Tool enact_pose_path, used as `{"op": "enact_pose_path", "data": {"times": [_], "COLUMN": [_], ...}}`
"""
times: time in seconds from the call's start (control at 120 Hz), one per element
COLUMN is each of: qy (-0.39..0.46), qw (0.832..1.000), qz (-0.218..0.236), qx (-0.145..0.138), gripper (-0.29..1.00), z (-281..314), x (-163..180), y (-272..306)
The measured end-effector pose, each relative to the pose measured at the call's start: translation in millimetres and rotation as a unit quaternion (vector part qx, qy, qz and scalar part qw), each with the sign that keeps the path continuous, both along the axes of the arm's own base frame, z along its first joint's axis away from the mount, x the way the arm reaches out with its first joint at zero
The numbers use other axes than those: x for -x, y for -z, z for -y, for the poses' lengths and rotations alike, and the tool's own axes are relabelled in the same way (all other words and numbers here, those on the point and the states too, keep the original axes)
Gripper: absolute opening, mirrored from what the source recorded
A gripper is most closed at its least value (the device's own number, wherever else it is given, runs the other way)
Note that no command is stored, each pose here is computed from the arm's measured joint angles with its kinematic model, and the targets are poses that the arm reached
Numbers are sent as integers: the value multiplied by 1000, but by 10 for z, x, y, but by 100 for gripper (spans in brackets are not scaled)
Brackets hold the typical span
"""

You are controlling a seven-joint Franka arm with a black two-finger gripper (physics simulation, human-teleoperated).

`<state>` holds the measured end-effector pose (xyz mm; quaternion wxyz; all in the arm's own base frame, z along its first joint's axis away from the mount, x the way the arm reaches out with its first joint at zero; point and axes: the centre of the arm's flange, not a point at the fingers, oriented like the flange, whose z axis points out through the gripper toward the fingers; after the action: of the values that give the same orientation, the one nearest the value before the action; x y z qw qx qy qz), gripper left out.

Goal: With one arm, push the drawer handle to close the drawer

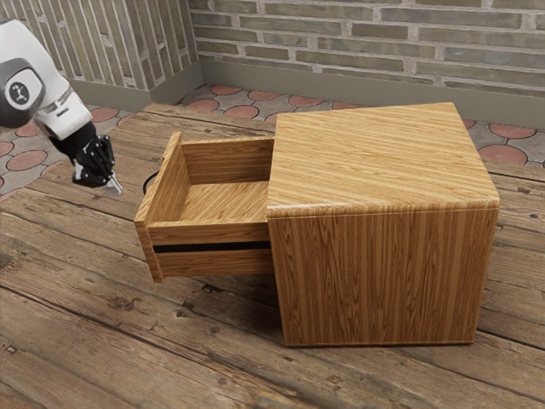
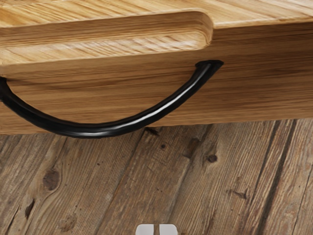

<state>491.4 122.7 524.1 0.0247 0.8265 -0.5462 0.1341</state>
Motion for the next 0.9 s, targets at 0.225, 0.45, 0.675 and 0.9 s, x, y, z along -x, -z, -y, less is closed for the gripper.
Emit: {"op": "enact_pose_path", "data": {"times": [0.225, 0.45, 0.675, 0.9], "qy": [5, 10, 11, 14], "qw": [1000, 1000, 1000, 1000], "qz": [1, -1, 1, 3], "qx": [-2, -5, -5, -3], "gripper": [-8, -8, -8, -8], "z": [102, 196, 271, 377], "x": [-92, -182, -251, -355], "y": [13, 48, 98, 144]}}
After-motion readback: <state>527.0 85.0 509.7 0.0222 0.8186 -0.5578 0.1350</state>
